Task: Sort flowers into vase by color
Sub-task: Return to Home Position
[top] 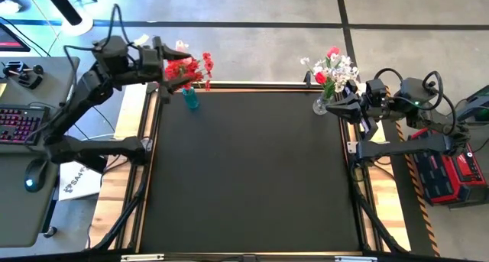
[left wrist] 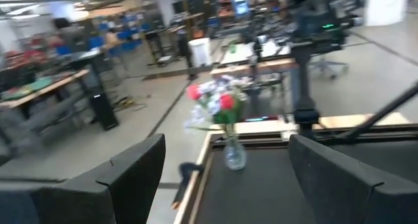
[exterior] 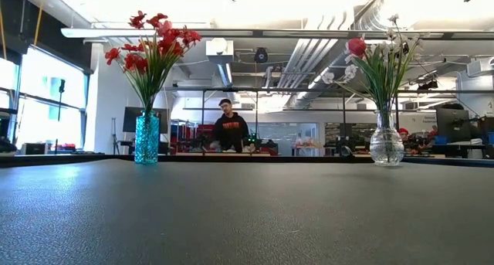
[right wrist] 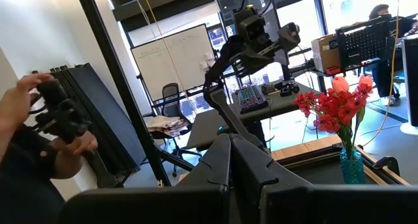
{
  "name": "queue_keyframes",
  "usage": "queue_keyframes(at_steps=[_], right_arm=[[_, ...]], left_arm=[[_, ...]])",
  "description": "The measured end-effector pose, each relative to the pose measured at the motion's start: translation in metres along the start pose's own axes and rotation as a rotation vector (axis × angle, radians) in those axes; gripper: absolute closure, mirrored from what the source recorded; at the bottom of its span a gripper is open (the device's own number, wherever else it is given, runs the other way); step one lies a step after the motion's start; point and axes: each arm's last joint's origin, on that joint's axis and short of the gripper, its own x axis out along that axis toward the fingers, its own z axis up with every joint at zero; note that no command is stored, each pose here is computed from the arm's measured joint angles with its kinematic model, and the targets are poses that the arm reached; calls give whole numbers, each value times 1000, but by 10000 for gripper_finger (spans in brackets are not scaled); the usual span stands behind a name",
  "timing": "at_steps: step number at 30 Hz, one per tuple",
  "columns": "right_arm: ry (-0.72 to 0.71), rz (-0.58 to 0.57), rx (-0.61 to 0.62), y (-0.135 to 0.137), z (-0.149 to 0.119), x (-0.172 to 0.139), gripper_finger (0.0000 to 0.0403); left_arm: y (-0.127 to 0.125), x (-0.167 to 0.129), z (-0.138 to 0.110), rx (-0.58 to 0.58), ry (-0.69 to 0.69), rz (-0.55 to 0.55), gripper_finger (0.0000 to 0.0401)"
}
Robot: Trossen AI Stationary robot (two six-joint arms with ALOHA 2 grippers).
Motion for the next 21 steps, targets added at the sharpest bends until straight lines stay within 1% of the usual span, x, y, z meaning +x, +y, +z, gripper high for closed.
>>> queue_keyframes(at_steps=[5, 11, 14, 18, 19, 21], right_arm=[[0, 0, 0, 0, 0, 0, 402], [0, 0, 0, 0, 0, 0, 402], [0, 0, 0, 0, 0, 0, 402], [0, 0, 0, 0, 0, 0, 402], [0, 0, 0, 0, 0, 0, 402], [0, 0, 0, 0, 0, 0, 402]], left_arm=[[-13, 21, 1, 4, -12, -100, 98], [-37, 39, -4, 2, -66, -219, 129], [-54, 43, -16, -28, -74, -259, 145], [-80, 46, -33, -39, -102, -249, 163], [-86, 47, -38, -32, -110, -253, 167], [-98, 49, -51, 17, -118, -287, 175]])
